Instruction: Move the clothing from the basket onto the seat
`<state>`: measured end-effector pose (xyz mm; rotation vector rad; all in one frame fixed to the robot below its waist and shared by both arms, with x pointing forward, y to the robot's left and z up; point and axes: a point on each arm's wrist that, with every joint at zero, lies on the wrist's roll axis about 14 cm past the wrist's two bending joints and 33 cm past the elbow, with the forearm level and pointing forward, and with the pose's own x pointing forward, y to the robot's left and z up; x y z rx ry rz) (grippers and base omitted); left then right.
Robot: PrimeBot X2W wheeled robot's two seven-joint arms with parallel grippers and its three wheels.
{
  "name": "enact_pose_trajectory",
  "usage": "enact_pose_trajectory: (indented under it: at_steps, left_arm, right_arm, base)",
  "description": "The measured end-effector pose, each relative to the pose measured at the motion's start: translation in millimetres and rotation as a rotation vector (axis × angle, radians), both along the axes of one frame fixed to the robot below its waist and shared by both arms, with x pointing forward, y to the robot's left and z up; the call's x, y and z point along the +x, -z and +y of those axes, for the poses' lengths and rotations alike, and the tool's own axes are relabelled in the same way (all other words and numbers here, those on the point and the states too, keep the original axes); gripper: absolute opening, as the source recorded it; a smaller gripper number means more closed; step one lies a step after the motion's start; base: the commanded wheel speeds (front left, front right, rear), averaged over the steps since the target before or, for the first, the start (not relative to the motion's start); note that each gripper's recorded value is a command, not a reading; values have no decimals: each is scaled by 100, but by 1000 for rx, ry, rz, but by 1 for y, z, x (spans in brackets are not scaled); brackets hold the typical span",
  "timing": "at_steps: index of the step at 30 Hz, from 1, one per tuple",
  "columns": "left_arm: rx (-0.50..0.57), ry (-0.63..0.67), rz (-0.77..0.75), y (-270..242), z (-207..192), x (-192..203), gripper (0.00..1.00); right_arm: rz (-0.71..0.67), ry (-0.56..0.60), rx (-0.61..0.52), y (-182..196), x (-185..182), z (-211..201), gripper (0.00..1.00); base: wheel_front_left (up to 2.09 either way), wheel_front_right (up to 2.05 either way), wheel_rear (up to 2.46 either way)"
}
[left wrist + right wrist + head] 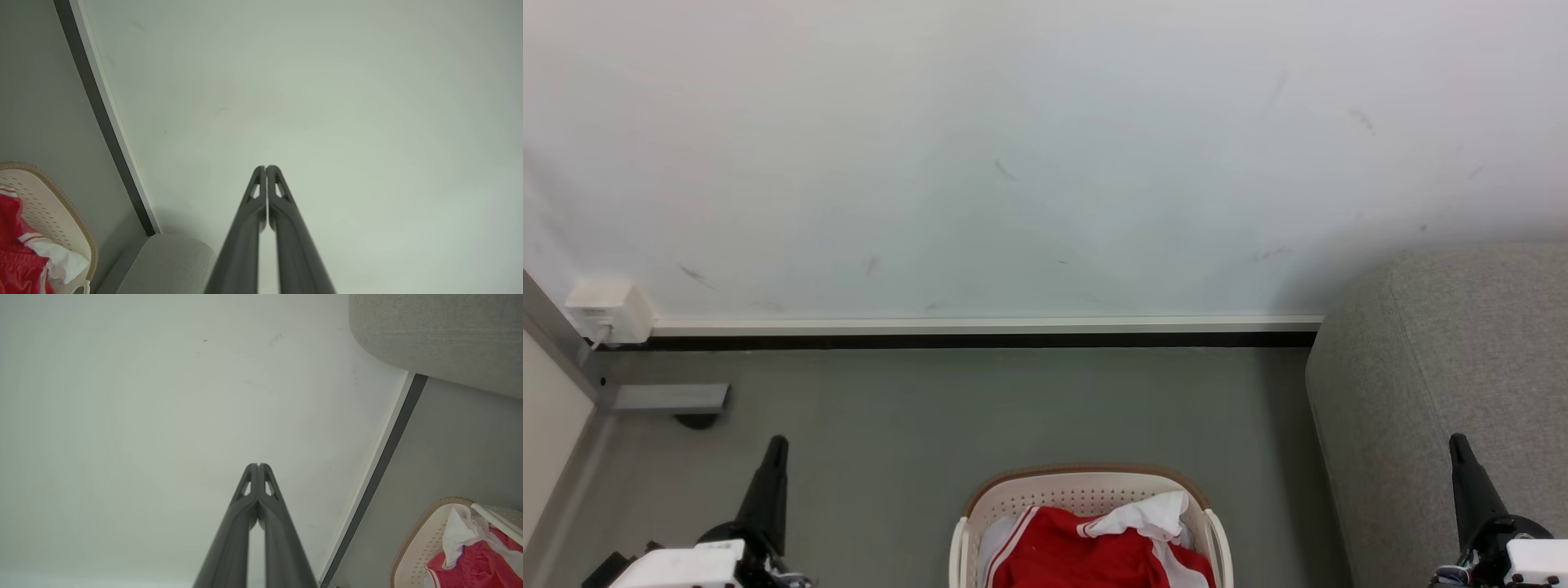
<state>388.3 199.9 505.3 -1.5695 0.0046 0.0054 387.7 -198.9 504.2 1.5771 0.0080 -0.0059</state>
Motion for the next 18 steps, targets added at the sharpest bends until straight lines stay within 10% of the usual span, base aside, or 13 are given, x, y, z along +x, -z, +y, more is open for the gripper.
enact_pose_trajectory:
  at_steps: [18]
  left_arm:
    - [0, 0, 0, 0, 0, 0, 0]
  right_arm:
    - [0, 0, 0, 0, 0, 0, 0]
  base:
    - [0, 0, 0]
